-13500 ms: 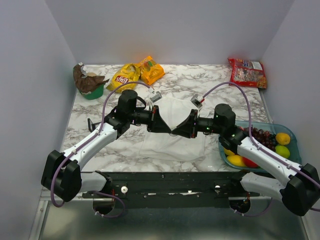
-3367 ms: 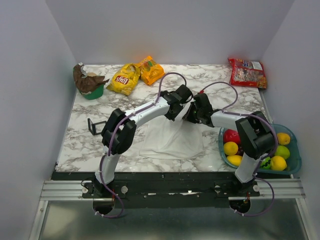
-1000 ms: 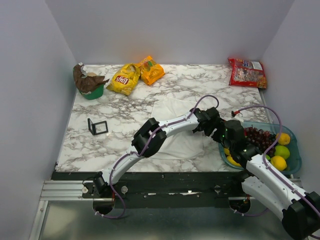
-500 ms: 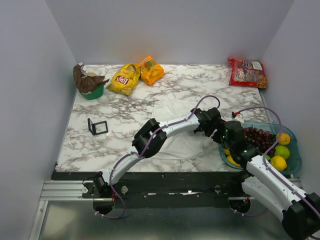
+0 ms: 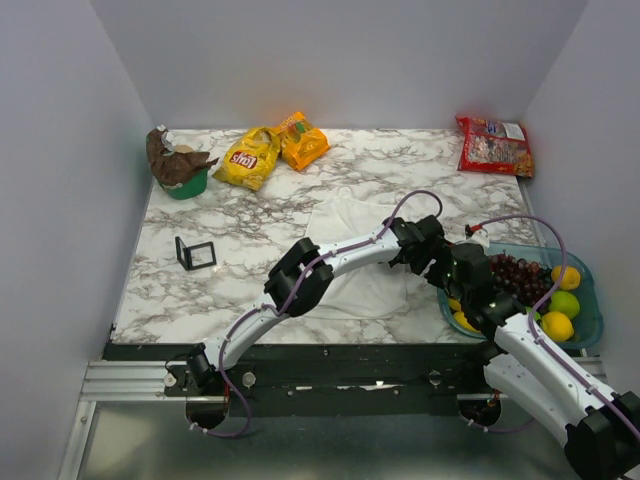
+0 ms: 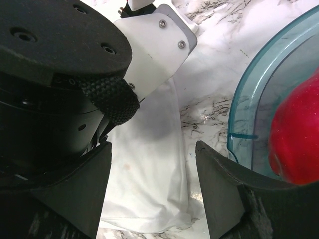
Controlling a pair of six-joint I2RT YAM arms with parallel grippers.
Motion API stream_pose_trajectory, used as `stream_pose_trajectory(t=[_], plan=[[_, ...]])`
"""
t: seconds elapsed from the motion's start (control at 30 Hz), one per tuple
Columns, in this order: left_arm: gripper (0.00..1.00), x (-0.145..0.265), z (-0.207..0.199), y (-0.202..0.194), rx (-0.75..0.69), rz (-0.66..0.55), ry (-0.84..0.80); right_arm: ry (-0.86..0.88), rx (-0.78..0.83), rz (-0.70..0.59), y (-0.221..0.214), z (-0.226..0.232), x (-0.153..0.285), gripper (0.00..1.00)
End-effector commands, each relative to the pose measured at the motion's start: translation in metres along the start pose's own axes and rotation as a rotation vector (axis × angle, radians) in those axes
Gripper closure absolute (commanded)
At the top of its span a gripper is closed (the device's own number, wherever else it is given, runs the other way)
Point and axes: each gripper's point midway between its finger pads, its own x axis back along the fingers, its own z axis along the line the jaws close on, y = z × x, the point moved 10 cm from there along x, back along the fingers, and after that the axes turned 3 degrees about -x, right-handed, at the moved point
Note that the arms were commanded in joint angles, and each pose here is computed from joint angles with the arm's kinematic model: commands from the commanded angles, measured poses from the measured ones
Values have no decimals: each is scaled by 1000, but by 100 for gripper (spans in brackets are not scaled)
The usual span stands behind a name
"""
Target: Pin the brooch onto the clothing
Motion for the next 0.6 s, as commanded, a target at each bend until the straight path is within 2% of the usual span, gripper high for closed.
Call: stream_pose_trajectory(t=[0.0, 0.4, 0.57], plan=[[100, 34, -11, 16, 40, -118, -92, 14, -20, -53, 7, 4, -2, 24], [100, 50, 2, 18, 144, -195, -258, 8, -19, -56, 6, 3, -1, 24], [100, 55, 10, 18, 210, -248, -376, 8, -19, -59, 7, 3, -1, 24]])
